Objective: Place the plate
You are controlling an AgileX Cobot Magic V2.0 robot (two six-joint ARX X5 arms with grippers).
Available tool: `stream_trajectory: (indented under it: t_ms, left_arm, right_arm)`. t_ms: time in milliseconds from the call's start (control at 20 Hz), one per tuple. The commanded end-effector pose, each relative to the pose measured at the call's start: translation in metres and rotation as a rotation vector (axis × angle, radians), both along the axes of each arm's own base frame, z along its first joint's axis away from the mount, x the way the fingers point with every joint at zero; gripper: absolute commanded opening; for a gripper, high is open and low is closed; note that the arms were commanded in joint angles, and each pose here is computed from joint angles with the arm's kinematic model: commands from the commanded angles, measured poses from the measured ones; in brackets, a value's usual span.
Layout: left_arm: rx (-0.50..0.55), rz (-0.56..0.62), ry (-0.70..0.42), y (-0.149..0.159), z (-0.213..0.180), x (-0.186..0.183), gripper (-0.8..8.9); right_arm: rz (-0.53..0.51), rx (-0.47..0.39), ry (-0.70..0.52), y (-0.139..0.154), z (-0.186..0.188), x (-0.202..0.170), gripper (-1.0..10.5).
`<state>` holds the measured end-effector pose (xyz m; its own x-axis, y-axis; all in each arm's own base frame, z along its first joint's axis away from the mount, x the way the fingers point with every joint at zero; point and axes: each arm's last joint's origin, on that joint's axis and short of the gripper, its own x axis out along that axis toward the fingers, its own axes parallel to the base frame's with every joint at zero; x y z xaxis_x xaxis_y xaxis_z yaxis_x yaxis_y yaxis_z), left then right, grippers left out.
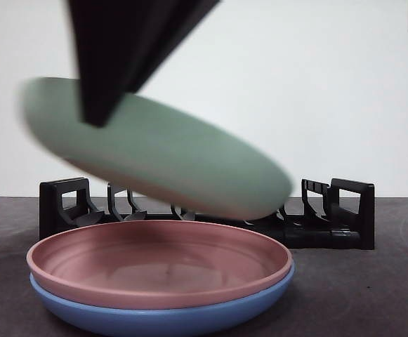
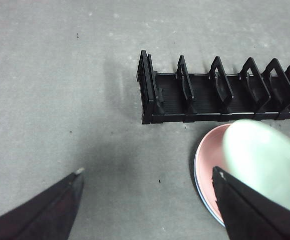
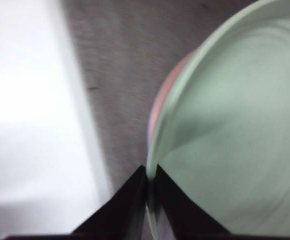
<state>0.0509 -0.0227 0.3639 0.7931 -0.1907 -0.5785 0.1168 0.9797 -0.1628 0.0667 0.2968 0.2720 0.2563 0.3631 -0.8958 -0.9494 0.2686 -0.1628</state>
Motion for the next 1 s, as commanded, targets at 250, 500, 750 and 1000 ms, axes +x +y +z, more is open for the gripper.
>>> stream_trajectory:
  t_ms: [250, 500, 750, 1000]
  left_arm:
    - [-0.025, 0.008, -0.016, 0.000, 0.005, 0.000, 4.07]
    - [-0.024, 0.007, -0.016, 0.000, 0.005, 0.000, 4.07]
    - [-0.023, 0.007, -0.015, 0.000, 0.005, 0.000, 4.07]
    - [-0.007, 0.000, -0.009, 0.000, 0.004, 0.000, 4.07]
  right_arm:
    - [0.075, -0.020, -0.021, 0.013, -0.010, -0.014, 0.1]
    - [0.063, -0.050, -0.014, 0.020, -0.022, -0.010, 0.1]
    - [0.049, -0.108, -0.002, 0.027, -0.040, -0.004, 0.1]
    - [0.026, -0.147, 0.009, 0.030, -0.053, 0.003, 0.1]
